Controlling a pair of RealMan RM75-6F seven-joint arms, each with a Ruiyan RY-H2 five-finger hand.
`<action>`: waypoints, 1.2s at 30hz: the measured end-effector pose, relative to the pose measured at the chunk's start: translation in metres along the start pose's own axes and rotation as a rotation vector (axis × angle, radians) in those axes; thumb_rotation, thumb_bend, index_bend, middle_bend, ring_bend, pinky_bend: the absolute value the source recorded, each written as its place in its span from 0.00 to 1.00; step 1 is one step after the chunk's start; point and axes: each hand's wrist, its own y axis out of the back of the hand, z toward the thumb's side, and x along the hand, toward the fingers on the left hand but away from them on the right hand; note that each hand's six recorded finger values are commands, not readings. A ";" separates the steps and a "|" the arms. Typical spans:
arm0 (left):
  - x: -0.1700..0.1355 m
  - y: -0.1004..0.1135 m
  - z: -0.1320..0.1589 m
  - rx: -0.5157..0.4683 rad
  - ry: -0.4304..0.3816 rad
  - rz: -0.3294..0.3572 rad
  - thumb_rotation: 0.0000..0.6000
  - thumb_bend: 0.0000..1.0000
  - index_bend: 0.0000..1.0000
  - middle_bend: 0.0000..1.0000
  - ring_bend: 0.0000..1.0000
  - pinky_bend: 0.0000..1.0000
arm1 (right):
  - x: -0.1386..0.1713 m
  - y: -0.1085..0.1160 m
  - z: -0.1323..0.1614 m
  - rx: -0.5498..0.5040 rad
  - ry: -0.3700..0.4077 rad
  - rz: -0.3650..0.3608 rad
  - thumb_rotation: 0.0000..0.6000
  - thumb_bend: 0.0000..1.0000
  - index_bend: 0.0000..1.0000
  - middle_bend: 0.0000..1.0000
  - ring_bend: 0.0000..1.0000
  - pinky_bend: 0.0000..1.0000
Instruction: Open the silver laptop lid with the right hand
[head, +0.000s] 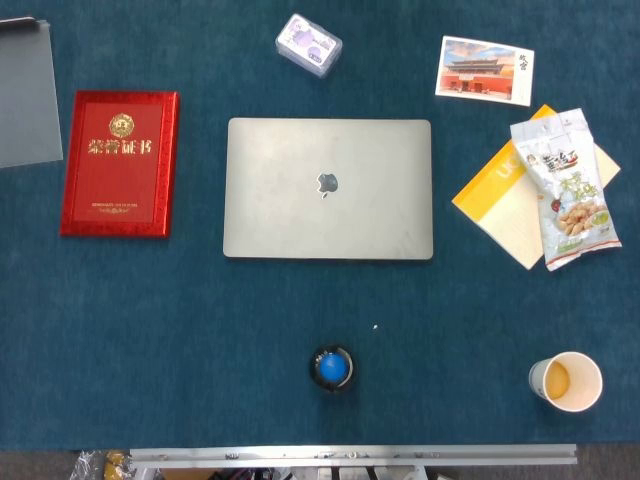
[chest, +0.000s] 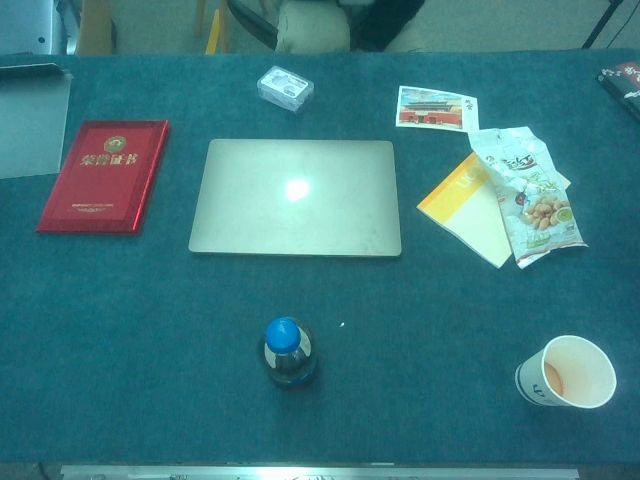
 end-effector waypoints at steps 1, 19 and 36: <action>0.000 0.000 0.000 0.000 0.000 -0.001 1.00 0.42 0.15 0.04 0.00 0.00 | 0.000 -0.001 0.000 0.000 -0.001 0.002 1.00 0.24 0.00 0.07 0.00 0.02; -0.001 -0.001 0.009 0.007 -0.014 -0.011 1.00 0.42 0.15 0.04 0.00 0.00 | -0.003 -0.003 0.005 -0.015 0.033 0.023 1.00 0.24 0.00 0.07 0.00 0.02; -0.016 0.004 0.012 0.015 -0.016 -0.022 1.00 0.42 0.15 0.04 0.00 0.00 | -0.010 -0.007 0.055 -0.030 0.224 0.139 1.00 0.09 0.00 0.07 0.00 0.02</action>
